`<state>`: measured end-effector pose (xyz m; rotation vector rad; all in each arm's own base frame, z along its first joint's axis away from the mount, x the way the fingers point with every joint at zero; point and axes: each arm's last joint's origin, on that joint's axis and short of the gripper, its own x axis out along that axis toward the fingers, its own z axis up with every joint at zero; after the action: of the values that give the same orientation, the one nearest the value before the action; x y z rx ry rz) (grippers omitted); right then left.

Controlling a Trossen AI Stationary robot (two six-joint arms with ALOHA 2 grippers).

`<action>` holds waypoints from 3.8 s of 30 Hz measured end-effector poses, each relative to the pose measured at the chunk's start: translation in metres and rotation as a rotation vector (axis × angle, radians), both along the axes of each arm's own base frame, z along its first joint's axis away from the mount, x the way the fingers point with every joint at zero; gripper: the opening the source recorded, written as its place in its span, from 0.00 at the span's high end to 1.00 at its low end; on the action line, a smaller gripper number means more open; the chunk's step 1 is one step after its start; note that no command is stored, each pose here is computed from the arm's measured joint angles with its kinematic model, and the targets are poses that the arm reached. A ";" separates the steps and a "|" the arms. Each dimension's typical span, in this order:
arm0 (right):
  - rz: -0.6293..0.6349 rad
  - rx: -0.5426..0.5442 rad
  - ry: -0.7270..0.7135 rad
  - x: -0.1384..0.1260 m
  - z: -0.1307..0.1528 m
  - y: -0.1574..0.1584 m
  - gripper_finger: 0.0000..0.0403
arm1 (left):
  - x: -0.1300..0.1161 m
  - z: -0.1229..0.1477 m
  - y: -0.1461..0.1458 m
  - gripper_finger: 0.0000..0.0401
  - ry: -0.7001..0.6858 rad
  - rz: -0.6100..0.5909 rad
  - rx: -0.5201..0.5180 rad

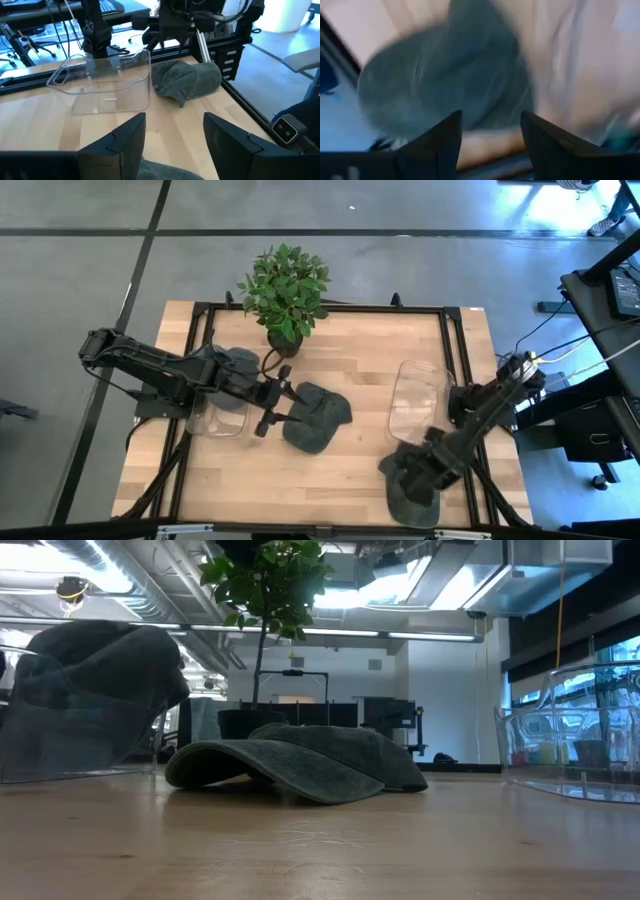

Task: Pick & Place hat
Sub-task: Put the bottom black cap into the right transparent bin

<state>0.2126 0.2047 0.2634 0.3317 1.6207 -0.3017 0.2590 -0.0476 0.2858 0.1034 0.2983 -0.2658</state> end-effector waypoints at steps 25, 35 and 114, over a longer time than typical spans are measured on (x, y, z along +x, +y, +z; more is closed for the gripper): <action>-0.472 -0.099 -0.053 -0.066 -0.050 0.015 0.50 | -0.001 -0.001 -0.001 0.52 0.014 -0.012 0.000; -0.409 -0.042 -0.096 -0.081 -0.073 -0.005 0.50 | -0.001 -0.001 -0.001 0.52 0.019 -0.004 -0.024; 0.332 -0.693 -0.808 -0.001 0.108 -0.044 1.00 | 0.076 -0.038 0.027 0.44 -0.343 0.019 -0.062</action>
<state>0.2116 0.1612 0.3714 -0.3225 0.6868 -0.3879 0.3347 -0.0205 0.2481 0.0835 -0.0495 -0.2335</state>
